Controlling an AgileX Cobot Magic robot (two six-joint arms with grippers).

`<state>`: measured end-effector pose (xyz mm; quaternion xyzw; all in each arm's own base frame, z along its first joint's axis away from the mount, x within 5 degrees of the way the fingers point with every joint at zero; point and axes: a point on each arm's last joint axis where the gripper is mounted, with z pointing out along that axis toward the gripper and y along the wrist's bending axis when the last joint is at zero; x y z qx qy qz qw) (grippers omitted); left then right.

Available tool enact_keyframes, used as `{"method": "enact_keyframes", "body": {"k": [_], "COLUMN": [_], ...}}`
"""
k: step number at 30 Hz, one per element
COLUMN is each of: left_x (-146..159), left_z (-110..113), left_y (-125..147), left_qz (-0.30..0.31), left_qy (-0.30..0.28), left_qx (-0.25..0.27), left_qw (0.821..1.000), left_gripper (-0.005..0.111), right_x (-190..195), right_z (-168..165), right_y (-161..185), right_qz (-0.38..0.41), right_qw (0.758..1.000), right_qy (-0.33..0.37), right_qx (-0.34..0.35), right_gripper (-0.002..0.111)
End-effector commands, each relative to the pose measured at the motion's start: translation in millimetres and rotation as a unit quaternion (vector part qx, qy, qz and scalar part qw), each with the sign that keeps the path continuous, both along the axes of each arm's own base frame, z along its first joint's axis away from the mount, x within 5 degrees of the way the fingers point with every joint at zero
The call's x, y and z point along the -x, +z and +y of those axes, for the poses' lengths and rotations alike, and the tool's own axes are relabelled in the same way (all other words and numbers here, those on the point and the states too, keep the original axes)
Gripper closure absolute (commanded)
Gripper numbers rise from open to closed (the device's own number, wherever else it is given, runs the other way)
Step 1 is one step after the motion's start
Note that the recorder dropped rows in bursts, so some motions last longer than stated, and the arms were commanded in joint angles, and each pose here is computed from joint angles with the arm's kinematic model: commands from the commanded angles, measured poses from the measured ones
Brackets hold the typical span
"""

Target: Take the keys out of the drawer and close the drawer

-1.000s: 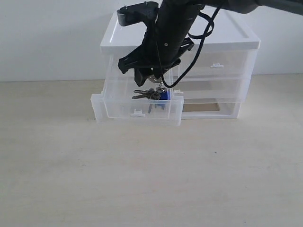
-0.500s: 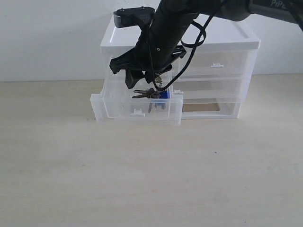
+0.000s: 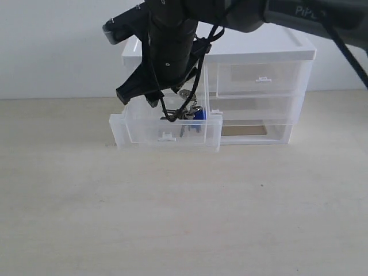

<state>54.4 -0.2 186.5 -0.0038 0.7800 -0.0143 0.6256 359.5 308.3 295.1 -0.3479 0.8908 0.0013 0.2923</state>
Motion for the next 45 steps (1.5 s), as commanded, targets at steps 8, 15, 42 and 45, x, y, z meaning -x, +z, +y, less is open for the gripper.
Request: {"method": "enact_keyframes", "body": {"k": [8, 15, 42, 45], "left_x": [0, 0, 0, 0], "left_z": [0, 0, 0, 0], "left_y": [-1, -1, -1, -1], "left_qz": [0.001, 0.001, 0.001, 0.001], "left_qy": [0.0, 0.0, 0.0, 0.0], "left_qx": [0.002, 0.002, 0.002, 0.002], "left_qw": [1.0, 1.0, 1.0, 1.0], "left_gripper": [0.102, 0.102, 0.102, 0.102], "right_x": [-2, -4, -24, -22], "right_z": [-5, -3, 21, 15], "right_y": [-3, -21, -37, -20], "right_qz": [0.019, 0.043, -0.072, -0.095], "right_qw": [0.999, 0.995, 0.985, 0.985], "right_qy": [-0.012, 0.01, 0.125, 0.111], "right_qx": [0.047, 0.087, 0.092, 0.09], "right_gripper": [0.06, 0.06, 0.108, 0.108]}}
